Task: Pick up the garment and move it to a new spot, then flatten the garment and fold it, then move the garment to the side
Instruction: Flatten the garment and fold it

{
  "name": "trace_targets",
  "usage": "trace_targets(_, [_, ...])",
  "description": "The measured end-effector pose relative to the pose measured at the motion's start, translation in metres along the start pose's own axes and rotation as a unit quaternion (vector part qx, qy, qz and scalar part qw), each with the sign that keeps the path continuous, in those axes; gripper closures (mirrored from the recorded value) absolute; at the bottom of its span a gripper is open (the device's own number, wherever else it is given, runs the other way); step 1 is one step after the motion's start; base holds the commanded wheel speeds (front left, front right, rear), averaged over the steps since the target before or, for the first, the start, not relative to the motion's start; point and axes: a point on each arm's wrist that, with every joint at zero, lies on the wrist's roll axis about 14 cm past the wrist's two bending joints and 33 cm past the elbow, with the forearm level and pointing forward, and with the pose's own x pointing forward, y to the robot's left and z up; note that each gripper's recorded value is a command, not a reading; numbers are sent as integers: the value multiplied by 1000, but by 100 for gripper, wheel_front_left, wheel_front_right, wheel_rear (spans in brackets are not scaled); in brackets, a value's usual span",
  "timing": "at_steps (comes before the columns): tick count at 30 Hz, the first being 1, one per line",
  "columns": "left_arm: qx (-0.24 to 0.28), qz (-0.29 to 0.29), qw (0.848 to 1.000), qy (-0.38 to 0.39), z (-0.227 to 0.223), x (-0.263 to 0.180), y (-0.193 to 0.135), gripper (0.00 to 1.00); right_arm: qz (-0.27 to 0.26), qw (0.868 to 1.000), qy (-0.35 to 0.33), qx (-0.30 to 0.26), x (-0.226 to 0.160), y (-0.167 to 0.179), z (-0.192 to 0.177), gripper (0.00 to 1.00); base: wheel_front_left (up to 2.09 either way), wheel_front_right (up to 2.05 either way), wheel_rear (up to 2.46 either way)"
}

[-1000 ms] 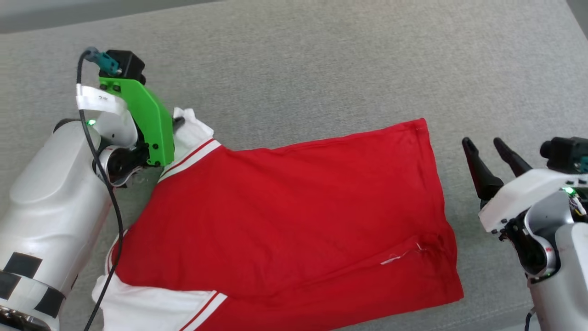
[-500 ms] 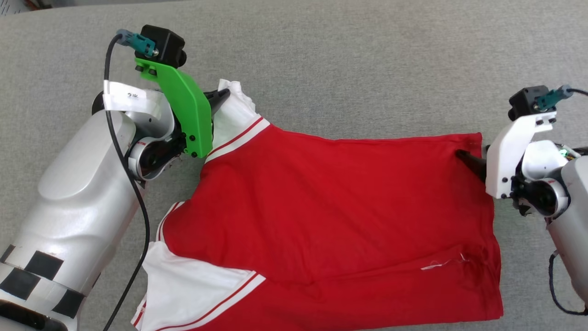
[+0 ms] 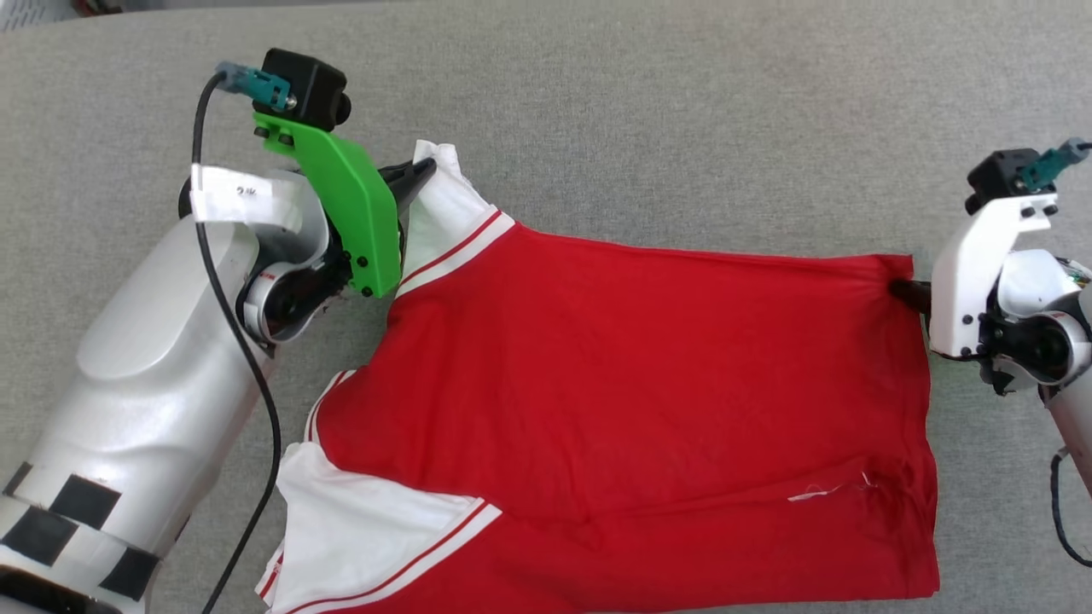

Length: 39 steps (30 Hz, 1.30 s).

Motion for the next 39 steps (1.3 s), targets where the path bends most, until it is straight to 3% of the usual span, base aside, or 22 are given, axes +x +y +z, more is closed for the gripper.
trace_targets(10, [-26, 14, 995, -94, 7, -42, -11, 100, -8, 993, -118, 2, -53, -10, 17, 100, 0, 0, 0])
trace_targets(20, [-63, 63, 989, -114, -50, -97, -20, 100, 2, 989, -135, 51, -74, 3, -47, 100, 0, 0, 0])
trace_targets(26, [-110, 95, 985, -88, -110, -125, -32, 100, 3, 988, -126, 85, -77, 15, -90, 100, 0, 0, 0])
trace_targets(35, [-170, 123, 976, -52, -164, -149, -43, 100, -8, 985, -133, 110, -83, 19, -116, 100, 0, 0, 0])
trace_targets(36, [-177, 124, 975, -54, -166, -148, -45, 100, -9, 984, -136, 114, -82, 20, -117, 93, 0, 0, 0])
trace_targets(37, [-183, 124, 974, -57, -167, -146, -46, 100, -8, 983, -139, 117, -82, 21, -118, 76, 0, 0, 0])
trace_targets(38, [-188, 124, 972, -61, -169, -145, -47, 100, -9, 982, -145, 120, -81, 22, -118, 49, 0, 0, 0])
trace_targets(39, [-190, 123, 972, -61, -171, -144, -47, 90, -8, 981, -153, 123, -81, 23, -117, 0, 0, 0, 0])
